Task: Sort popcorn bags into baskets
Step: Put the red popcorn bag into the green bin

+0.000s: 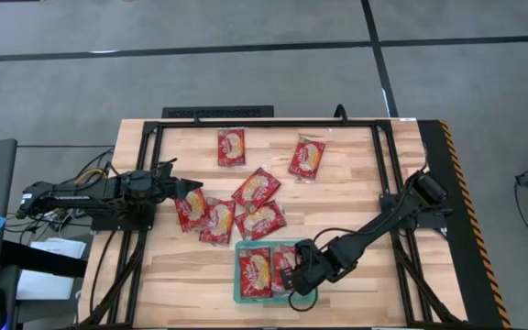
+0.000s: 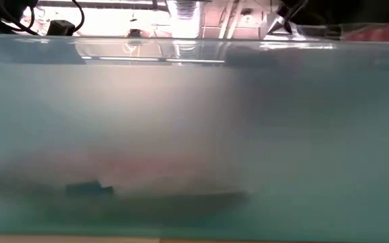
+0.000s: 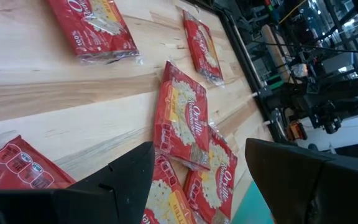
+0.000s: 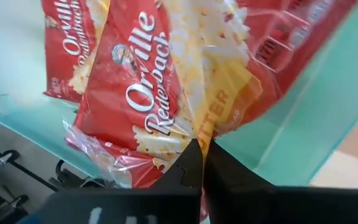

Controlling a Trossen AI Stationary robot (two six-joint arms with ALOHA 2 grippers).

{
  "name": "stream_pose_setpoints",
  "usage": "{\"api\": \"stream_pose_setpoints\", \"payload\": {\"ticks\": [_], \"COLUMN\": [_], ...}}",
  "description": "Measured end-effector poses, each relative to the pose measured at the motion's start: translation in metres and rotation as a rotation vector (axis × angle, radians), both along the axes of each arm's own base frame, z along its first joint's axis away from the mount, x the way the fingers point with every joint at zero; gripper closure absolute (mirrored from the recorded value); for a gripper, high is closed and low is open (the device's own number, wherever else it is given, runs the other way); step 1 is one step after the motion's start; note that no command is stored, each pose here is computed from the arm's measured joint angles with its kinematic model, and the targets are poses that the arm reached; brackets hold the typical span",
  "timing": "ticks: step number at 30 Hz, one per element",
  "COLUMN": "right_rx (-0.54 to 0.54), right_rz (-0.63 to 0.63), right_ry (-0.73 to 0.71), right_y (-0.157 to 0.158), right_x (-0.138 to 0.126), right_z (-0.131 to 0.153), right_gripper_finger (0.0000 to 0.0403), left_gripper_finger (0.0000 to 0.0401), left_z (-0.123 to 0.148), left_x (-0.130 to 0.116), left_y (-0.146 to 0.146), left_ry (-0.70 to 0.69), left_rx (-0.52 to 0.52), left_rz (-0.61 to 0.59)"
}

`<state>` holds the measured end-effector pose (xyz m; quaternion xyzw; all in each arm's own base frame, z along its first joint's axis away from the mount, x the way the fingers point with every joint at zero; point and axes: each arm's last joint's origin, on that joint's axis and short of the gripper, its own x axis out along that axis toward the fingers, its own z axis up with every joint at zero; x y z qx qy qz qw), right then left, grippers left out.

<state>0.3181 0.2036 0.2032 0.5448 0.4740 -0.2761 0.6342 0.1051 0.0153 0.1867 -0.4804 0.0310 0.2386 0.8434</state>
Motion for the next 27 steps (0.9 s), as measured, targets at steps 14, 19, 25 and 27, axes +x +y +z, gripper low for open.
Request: {"api": "stream_pose_setpoints", "payload": {"ticks": [14, 19, 25, 27], "right_rx": [0.024, 0.010, -0.179, -0.251], "right_rz": [0.050, -0.004, -0.210, -0.260], "right_ry": [0.029, -0.022, 0.029, 0.052], "right_y": [-0.013, -0.031, -0.089, -0.113], "right_x": [0.001, -0.011, -0.044, -0.052], "right_z": [0.007, 0.042, 0.083, 0.092], "right_gripper_finger": [0.0244, 0.0215, 0.0202, 0.0198], "left_gripper_finger": [0.0161, 0.0161, 0.0161, 0.0161], "left_z": [0.000, 0.000, 0.000, -0.001], "left_x": [0.000, 0.000, 0.000, 0.000], "left_y": [0.000, 0.000, 0.000, 0.000], "left_ry": [0.003, 0.000, 0.004, 0.005], "left_rx": [0.007, 0.000, -0.001, -0.001], "left_rz": [-0.002, 0.000, -0.002, -0.002]}}
